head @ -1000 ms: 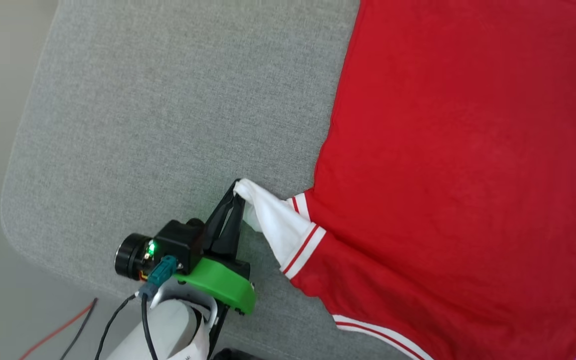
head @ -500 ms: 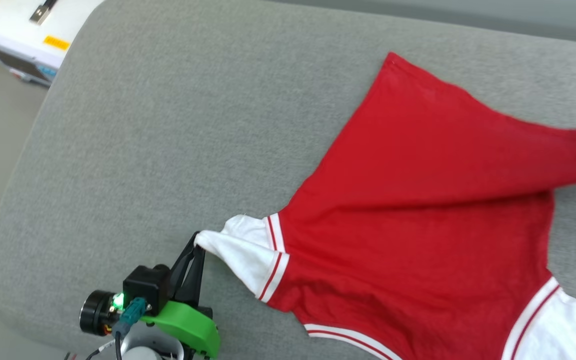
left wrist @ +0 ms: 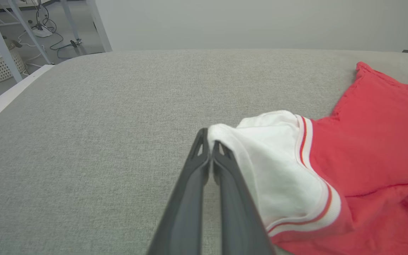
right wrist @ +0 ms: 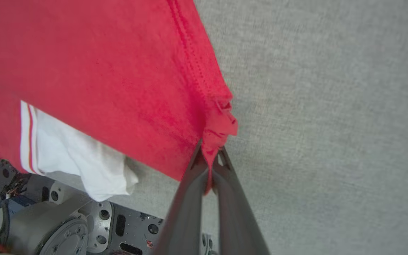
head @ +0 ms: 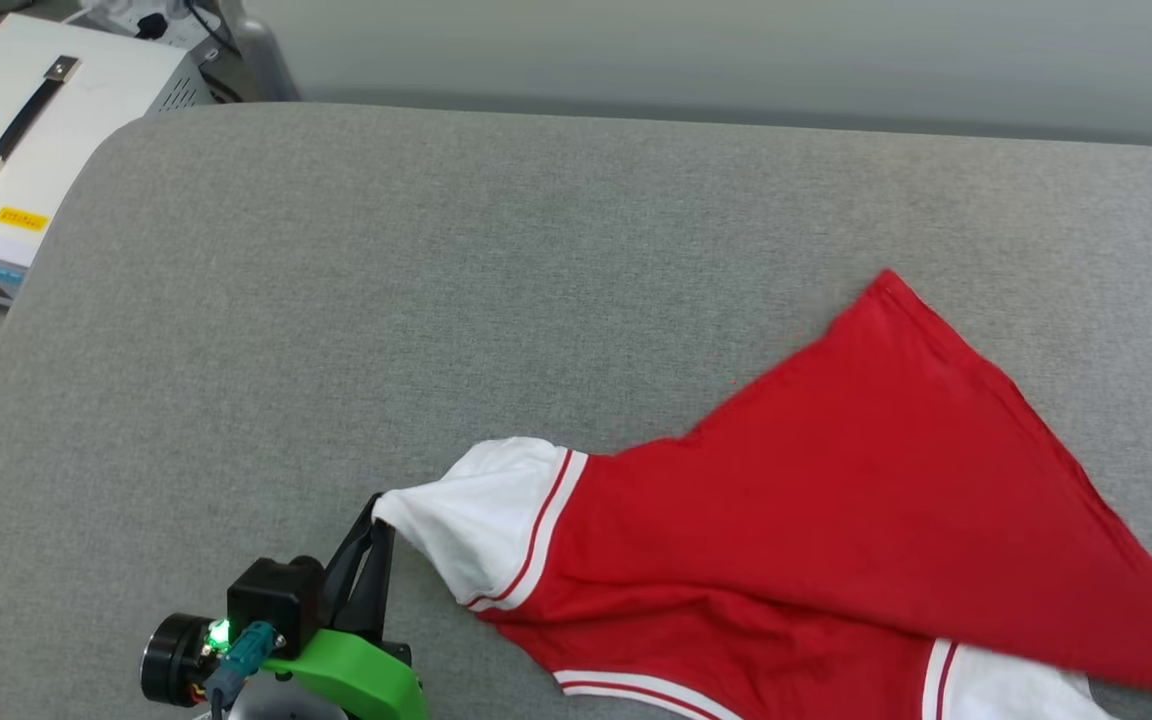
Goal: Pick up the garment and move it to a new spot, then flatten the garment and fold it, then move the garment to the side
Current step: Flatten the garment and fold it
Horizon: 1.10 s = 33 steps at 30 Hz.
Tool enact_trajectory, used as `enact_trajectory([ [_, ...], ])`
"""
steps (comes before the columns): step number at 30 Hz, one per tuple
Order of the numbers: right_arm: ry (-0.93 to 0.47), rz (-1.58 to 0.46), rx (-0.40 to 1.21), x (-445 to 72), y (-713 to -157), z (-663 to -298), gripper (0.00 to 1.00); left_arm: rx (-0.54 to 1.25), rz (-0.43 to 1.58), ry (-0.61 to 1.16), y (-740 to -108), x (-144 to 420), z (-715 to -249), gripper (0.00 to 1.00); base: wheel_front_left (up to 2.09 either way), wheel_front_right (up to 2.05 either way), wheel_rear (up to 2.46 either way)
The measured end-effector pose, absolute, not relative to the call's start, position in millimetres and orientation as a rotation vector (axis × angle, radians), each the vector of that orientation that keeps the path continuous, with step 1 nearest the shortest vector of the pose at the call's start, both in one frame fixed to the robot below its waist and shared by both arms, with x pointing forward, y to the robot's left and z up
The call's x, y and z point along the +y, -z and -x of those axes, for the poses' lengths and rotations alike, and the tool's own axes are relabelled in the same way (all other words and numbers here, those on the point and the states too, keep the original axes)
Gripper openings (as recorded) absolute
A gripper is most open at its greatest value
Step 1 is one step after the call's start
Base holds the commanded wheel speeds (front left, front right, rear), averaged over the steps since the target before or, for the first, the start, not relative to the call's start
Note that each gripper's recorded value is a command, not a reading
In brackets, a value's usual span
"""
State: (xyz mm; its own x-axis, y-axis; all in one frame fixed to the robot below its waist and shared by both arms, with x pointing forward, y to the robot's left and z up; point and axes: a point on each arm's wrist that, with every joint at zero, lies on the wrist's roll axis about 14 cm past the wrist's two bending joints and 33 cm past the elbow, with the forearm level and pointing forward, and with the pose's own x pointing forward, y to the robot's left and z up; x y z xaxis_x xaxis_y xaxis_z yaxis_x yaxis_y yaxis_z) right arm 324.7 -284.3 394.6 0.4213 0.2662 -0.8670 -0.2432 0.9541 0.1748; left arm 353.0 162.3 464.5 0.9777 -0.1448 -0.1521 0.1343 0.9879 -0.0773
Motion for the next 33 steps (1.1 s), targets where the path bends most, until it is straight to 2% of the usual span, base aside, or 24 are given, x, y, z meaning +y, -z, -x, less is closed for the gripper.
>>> enact_trajectory([
  [5, -0.274, -0.136, 1.229, -281.6, -356.2, -265.9, 0.00, 0.156, 0.071, 0.147, -466.8, 159.2, -353.3, 0.00, 0.00, 0.00, 0.00],
  [8, -0.260, -0.155, 1.201, -280.9, -355.6, -270.0, 0.00, 0.166, 0.069, 0.141, -465.3, 160.1, -352.6, 0.00, 0.00, 0.00, 0.00],
  [9, -0.258, -0.155, 1.182, -280.8, -357.3, -273.6, 0.38, 0.167, 0.069, 0.140, -465.0, 160.2, -352.2, 0.00, 0.00, 0.00, 0.00],
  [10, -0.254, -0.159, 1.149, -280.7, -360.8, -279.5, 0.67, 0.168, 0.068, 0.139, -464.9, 160.1, -352.0, 0.00, 0.00, 0.00, 0.00],
  [11, -0.255, -0.158, 1.117, -280.5, -365.9, -286.4, 1.00, 0.168, 0.066, 0.140, -464.9, 159.8, -351.8, 0.00, 0.00, 0.00, 0.00],
  [23, -0.322, -0.022, 0.686, -274.4, -479.2, -415.5, 1.00, 0.181, 0.068, 0.152, -464.7, 153.9, -352.3, 0.00, 0.00, 0.00, 0.00],
  [28, -0.419, 0.094, 0.665, -240.1, -498.1, -453.3, 1.00, 0.165, 0.059, 0.151, -466.9, 152.8, -361.4, 0.00, 0.00, 0.00, 0.00],
  [33, -0.502, 0.169, 0.764, -199.5, -481.4, -477.4, 1.00, 0.166, 0.057, 0.154, -464.2, 151.9, -370.3, 0.00, 0.00, 0.00, 0.00],
])
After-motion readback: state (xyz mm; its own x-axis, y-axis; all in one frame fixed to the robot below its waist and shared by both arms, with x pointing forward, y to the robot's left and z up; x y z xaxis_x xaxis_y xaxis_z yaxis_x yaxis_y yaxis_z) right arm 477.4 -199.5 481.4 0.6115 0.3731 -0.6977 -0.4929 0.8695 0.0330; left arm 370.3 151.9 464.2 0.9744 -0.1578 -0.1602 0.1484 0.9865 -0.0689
